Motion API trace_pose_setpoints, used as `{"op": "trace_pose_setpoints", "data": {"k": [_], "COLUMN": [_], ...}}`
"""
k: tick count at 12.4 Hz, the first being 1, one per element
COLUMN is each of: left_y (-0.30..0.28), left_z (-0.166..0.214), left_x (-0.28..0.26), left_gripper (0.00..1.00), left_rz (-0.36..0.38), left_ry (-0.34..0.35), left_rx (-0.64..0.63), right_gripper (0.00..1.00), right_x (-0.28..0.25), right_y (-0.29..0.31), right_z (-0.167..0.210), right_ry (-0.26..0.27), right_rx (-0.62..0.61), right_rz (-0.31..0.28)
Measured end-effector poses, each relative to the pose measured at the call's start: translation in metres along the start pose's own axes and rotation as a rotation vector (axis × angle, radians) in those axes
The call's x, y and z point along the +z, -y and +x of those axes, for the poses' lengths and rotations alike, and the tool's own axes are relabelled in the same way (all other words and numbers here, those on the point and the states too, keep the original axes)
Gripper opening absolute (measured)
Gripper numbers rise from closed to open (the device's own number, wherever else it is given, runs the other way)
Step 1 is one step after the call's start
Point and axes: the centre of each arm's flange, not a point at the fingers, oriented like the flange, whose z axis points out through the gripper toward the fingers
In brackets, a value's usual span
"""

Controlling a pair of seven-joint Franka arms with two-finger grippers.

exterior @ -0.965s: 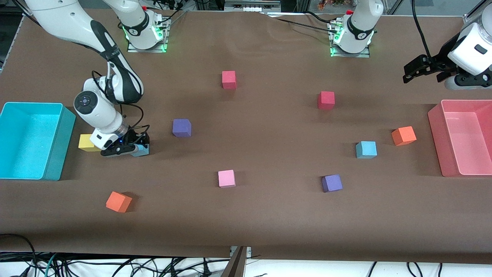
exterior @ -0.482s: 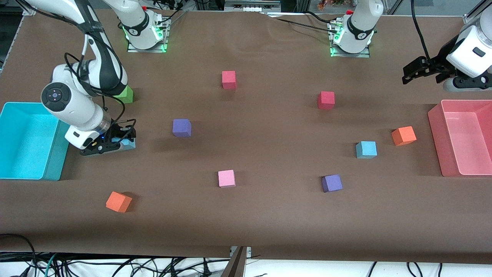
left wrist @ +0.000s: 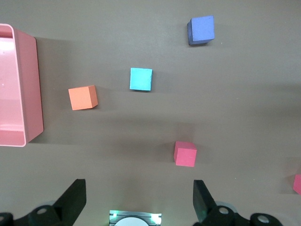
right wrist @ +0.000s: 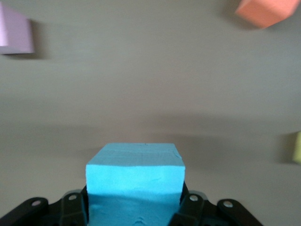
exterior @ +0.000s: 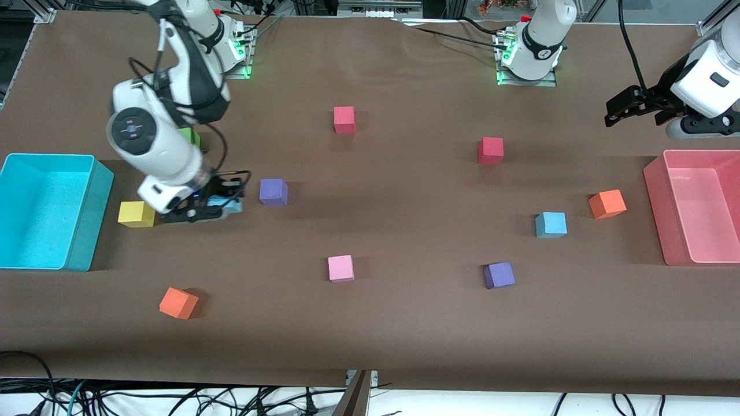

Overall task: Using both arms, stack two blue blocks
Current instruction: 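Lift the cyan cube and carry it toward the table middle, then lower the cyan cube onto the table and open the right gripper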

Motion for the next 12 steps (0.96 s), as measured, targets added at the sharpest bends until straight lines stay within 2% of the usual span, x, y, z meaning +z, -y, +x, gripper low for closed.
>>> {"op": "trace_pose_setpoints", "data": {"k": [3, 5, 8, 9, 12], "left_y": [0.0, 0.0, 0.0, 0.0, 0.0], "left_z": [0.0, 0.0, 0.0, 0.0, 0.0], "left_x": [0.003, 0.003, 0.004, 0.004, 0.005], "left_gripper": [1.0, 1.0, 1.0, 1.0, 1.0], "left_rz": [0.001, 0.001, 0.001, 0.001, 0.002], "left_ry": [0.006, 0.007, 0.008, 0.009, 0.01], "left_rx": [0.0, 0.0, 0.001, 0.001, 0.001], "right_gripper": [0.63, 0.63, 0.63, 0.63, 0.63], "right_x": [0.02, 0.039, 0.086, 0.104, 0.151], "right_y": [0.096, 0.143, 0.195, 0.209, 0.234], "right_z": [-0.024, -0.031, -0.048, -0.055, -0.072], "right_ry": [0.021, -0.001, -0.006, -0.007, -0.021], "right_rx": [0.077, 0.1, 0.1, 0.091, 0.046], "right_rz": [0.026, 0.062, 0.102, 0.108, 0.07]}}
